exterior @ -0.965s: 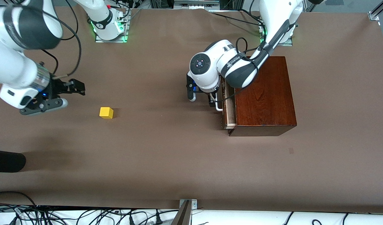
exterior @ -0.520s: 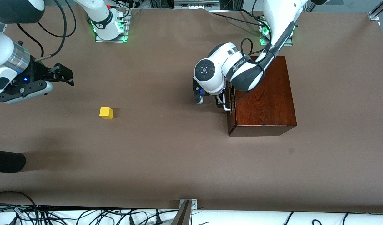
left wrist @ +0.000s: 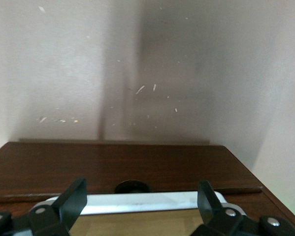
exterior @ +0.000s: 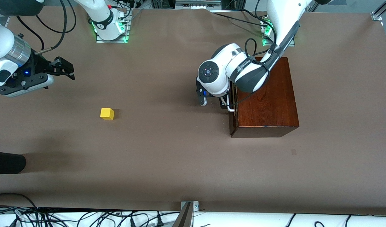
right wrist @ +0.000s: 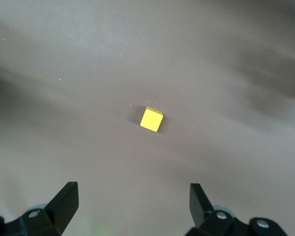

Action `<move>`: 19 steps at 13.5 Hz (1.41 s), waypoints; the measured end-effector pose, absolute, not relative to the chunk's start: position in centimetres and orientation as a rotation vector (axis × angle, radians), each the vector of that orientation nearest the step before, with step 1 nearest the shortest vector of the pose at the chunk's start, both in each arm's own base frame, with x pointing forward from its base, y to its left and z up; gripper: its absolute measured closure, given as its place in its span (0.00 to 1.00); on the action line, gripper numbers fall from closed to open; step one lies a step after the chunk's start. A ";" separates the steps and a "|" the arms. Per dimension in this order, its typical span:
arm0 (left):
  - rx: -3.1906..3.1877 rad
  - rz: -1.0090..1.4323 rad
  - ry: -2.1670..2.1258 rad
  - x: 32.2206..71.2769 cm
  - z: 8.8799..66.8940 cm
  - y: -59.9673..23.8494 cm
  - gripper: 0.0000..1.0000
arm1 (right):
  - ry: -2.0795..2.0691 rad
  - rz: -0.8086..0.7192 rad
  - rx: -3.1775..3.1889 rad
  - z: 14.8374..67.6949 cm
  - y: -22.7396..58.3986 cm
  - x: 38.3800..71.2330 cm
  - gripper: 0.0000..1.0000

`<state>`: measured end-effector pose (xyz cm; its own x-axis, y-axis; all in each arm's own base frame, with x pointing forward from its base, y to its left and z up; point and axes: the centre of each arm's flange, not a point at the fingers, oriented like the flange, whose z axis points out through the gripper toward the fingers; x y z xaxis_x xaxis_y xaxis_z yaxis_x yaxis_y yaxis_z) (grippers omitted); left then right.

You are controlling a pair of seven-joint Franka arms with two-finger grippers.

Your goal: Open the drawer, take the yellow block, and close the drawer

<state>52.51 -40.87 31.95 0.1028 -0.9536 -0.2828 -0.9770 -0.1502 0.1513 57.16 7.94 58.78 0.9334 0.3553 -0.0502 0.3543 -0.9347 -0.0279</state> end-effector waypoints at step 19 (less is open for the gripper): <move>-2.928 -0.036 0.922 59.8 60.9 0.2 0.00 | -0.480 0.051 -3.094 58.8 5.0 58.2 0.00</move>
